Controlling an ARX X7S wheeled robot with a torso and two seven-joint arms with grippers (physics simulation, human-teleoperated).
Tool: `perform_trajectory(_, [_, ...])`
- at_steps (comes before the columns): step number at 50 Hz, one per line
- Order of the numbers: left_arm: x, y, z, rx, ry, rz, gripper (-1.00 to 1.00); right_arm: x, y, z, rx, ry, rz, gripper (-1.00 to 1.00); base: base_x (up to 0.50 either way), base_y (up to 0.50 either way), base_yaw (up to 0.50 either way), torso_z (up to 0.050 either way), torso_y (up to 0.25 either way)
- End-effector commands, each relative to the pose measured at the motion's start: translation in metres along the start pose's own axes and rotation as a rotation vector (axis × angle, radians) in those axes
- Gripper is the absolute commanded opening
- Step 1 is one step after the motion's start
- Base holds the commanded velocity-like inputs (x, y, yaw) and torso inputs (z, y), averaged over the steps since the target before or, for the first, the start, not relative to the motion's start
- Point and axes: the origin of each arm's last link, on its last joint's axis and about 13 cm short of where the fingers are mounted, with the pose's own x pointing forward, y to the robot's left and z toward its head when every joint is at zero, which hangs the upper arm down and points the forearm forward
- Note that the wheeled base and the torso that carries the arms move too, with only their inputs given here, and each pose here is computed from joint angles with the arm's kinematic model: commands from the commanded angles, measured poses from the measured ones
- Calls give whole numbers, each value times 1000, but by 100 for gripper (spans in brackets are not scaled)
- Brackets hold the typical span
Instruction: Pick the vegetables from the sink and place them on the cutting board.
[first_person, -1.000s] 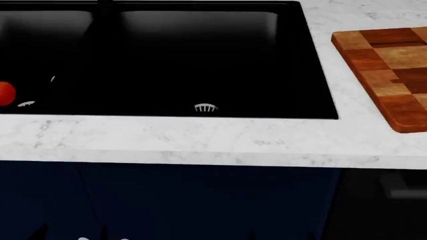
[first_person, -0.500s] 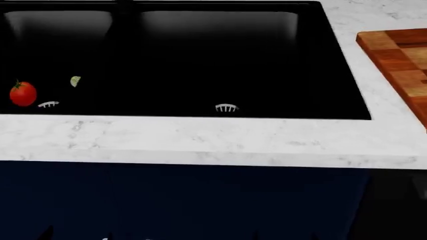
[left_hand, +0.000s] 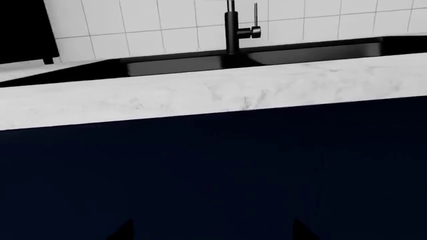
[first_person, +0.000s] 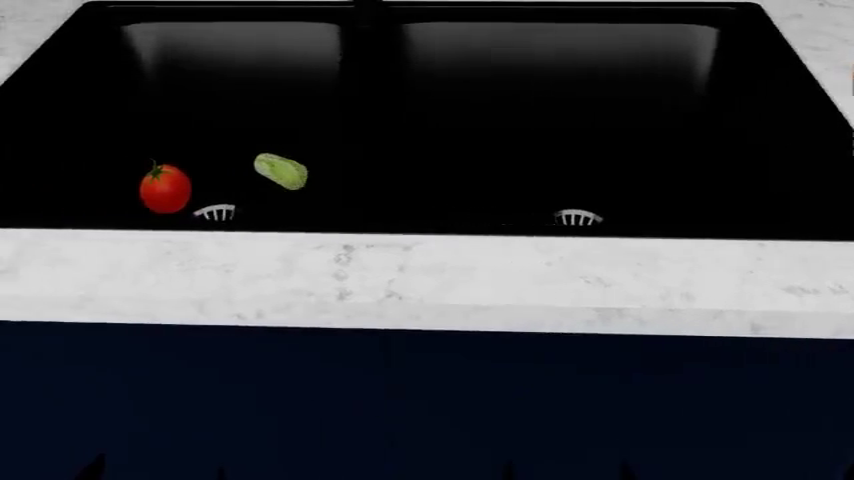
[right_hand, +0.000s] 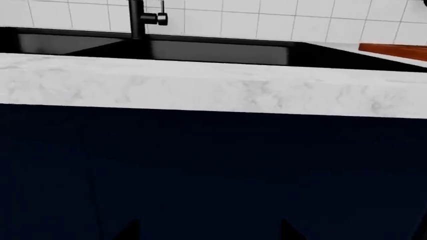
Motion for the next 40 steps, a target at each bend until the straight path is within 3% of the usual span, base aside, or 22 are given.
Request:
perform_trajectory(1, [1, -2, 5, -36, 2, -3, 100, 6, -1, -6, -3, -4, 7, 100, 0, 500, 0, 0, 0])
perform_trajectory(40, [4, -1, 5, -21, 13, 27, 100, 1, 1, 2, -5, -15, 3, 100, 0, 500, 0, 0, 0])
